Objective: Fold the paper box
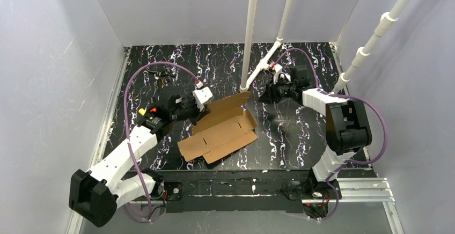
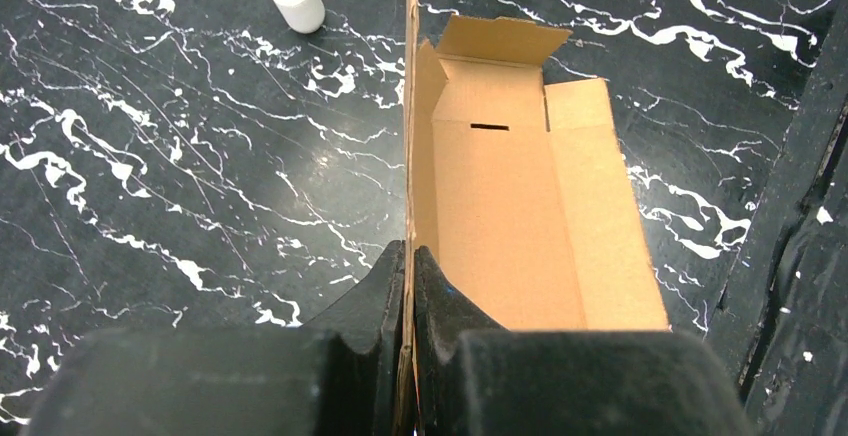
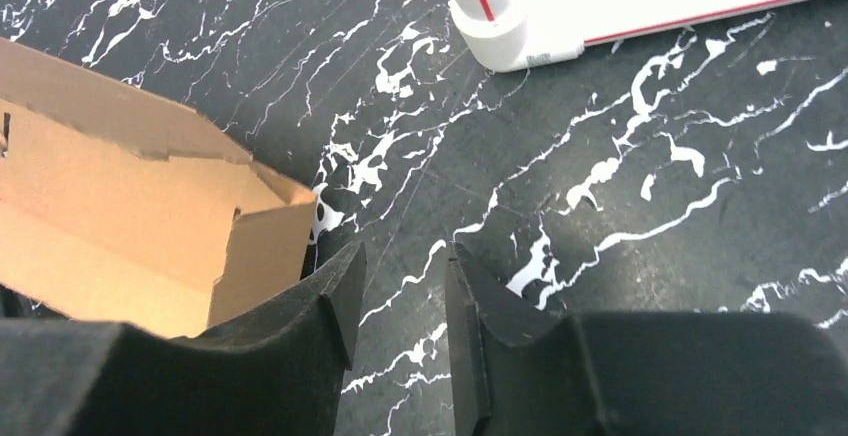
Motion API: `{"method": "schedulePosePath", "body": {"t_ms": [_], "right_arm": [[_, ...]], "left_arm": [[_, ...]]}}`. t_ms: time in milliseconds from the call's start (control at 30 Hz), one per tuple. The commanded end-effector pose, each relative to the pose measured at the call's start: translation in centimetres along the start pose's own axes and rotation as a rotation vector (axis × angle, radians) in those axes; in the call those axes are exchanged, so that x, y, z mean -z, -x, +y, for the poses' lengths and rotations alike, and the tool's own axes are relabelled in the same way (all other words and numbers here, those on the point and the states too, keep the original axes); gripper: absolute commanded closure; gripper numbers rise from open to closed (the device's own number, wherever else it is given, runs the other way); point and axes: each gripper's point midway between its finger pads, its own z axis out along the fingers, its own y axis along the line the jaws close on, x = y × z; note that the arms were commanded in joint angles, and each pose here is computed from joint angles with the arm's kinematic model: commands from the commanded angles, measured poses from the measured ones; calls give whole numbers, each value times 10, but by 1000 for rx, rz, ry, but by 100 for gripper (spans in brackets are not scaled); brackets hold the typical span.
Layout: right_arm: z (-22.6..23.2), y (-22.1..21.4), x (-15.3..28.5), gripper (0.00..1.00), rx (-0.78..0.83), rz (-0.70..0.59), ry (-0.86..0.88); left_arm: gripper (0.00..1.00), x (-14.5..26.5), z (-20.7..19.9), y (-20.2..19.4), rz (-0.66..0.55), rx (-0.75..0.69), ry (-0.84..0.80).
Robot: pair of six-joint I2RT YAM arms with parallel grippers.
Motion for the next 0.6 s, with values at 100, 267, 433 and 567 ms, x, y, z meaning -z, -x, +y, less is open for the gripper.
{"method": "schedulePosePath", "body": {"t_ms": [100, 267, 433, 567], "right_arm": [[33, 14, 1, 31, -18, 38, 212], [64, 7, 8, 8, 70, 55, 202], [55, 2, -16, 9, 54, 82, 33], [48, -12, -34, 20, 40, 120, -13]], "left_arm": [[100, 13, -1, -1, -1, -19, 79], [100, 14, 6, 7, -14, -10, 117], [100, 12, 7, 15, -25, 2, 117], [100, 13, 8, 25, -49, -2, 121]]}}
